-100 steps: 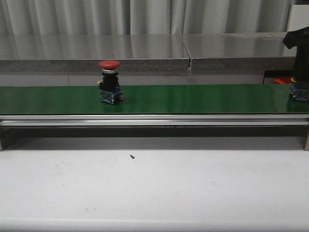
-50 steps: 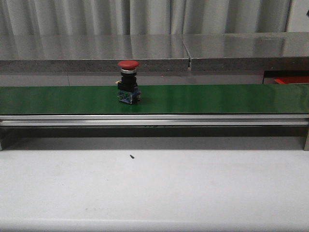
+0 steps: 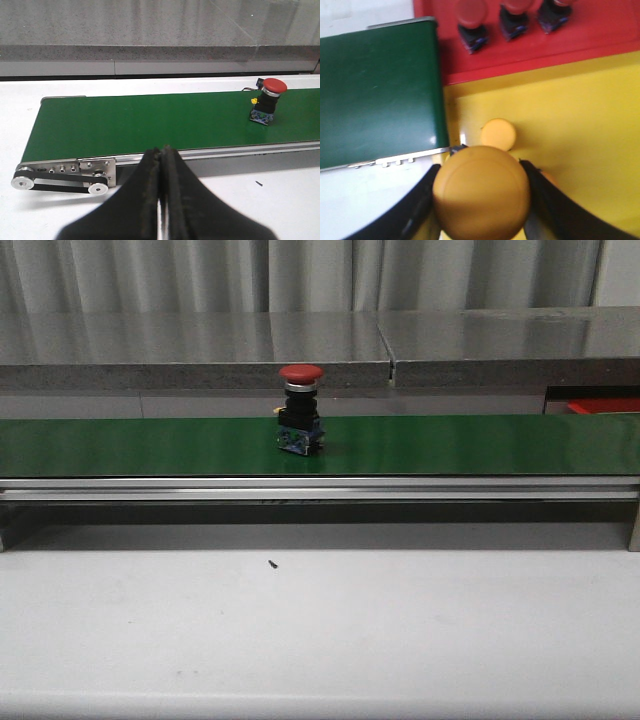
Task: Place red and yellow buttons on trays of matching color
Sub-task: 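Lower the yellow button into the yellow tray and open the right gripper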
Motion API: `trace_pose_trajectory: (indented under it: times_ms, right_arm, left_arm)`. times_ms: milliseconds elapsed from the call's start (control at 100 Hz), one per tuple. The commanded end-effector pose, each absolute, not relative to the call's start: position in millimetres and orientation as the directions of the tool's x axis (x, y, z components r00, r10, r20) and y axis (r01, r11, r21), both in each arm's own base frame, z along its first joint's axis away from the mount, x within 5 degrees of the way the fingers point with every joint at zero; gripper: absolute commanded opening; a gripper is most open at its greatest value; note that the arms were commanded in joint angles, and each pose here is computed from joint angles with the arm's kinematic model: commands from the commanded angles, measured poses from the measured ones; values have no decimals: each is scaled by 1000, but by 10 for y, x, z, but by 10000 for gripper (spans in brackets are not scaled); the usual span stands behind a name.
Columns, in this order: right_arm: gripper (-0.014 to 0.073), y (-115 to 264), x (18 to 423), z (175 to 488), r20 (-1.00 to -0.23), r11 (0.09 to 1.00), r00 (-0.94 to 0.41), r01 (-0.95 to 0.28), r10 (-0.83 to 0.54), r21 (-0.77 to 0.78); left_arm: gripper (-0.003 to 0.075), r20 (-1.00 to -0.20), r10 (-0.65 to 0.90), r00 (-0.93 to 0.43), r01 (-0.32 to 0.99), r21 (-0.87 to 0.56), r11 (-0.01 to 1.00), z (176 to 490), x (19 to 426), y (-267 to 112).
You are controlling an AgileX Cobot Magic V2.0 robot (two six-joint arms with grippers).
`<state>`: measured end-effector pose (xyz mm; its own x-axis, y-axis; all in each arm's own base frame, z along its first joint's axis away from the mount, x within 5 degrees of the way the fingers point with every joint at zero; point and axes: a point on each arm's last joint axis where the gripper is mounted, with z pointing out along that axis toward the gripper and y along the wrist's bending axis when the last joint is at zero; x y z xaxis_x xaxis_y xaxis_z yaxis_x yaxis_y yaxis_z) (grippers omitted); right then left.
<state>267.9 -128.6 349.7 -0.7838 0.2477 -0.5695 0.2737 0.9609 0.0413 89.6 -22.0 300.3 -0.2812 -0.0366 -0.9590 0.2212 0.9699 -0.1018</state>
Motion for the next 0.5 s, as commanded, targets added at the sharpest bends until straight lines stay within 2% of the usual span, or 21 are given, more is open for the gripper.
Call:
trace_pose_trajectory:
  times_ms: [0,150,330,490]
  right_arm:
    - [204,-1466,2624,3673,-667,935,-686,350,291,47]
    - [204,-1749,2737,3474,-668,902,-646,423,370,91]
    - [204,-1961,2951,3120,-632,885,-656,454,413,106]
    - [204,-2154,3113,2831,-635,869,-642,485,430,97]
  left_arm:
    - [-19,-975,-79,-205,205,-122,971,3142,914,-206]
    - [-19,-975,-79,-205,205,-122,971,3142,914,-206]
    - [-19,-975,-79,-205,205,-122,971,3142,914,-206]
    - [-19,-975,-80,-205,205,-122,971,3142,914,-206]
